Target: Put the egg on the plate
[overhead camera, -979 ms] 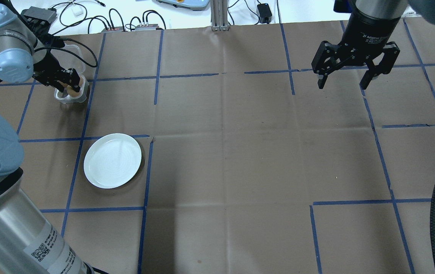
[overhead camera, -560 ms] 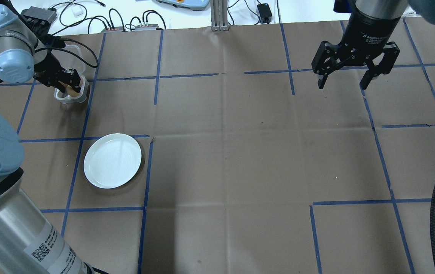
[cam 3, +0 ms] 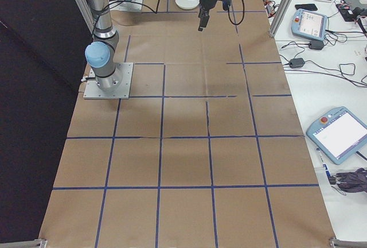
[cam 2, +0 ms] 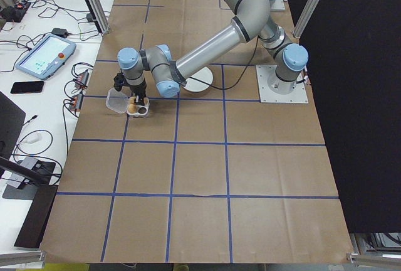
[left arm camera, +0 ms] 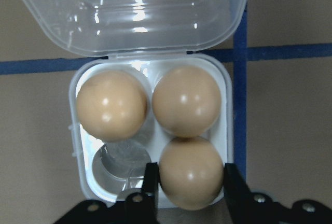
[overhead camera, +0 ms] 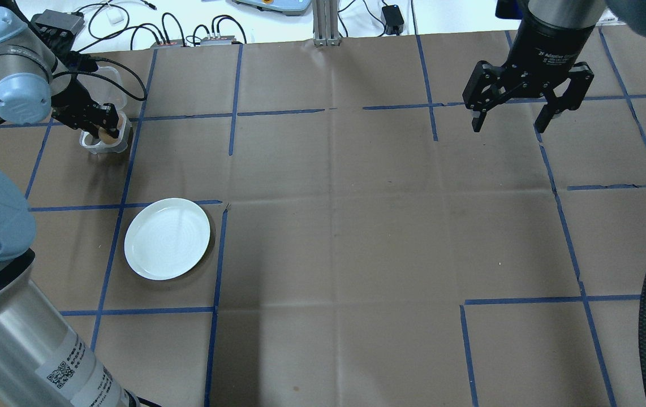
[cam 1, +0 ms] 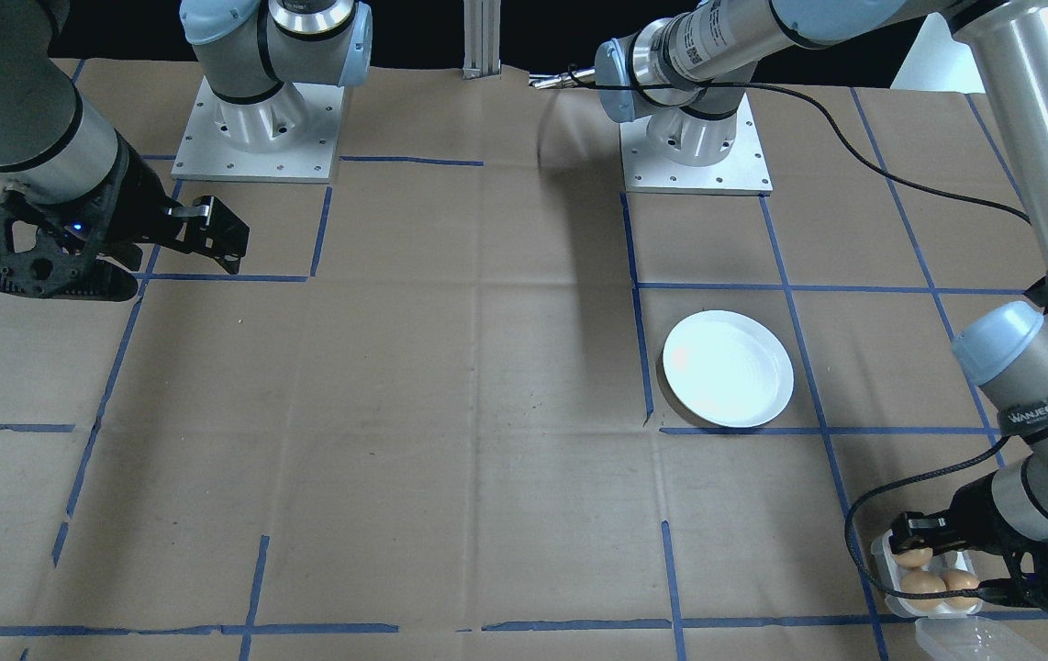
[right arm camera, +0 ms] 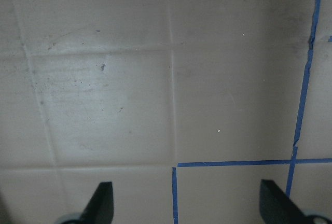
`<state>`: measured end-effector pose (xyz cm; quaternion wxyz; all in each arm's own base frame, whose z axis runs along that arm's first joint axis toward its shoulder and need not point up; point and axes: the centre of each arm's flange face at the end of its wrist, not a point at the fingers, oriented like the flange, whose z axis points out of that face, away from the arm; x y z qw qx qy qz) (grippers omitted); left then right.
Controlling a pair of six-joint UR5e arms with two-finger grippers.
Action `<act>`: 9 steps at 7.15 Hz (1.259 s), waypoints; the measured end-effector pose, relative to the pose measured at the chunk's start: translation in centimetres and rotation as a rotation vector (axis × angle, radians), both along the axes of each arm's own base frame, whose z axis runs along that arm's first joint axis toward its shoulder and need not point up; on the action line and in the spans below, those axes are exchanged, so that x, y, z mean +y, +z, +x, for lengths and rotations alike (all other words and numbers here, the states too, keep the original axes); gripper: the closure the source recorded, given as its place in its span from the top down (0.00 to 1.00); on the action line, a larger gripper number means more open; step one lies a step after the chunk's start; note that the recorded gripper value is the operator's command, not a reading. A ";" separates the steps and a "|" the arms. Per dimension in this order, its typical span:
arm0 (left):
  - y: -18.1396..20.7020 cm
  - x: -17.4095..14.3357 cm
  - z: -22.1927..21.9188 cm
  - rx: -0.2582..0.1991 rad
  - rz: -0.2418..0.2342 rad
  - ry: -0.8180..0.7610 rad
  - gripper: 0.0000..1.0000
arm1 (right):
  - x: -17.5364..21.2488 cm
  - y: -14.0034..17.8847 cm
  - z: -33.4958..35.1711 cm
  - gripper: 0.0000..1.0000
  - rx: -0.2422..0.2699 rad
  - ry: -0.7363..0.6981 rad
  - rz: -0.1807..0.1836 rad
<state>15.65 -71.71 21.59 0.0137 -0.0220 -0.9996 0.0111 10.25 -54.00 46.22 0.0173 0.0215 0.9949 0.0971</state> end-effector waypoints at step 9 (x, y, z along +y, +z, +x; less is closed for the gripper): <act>14.1 8.4 -7.7 -0.005 0.026 0.066 0.00 | 0.0 0.0 0.0 1.00 0.000 0.000 0.000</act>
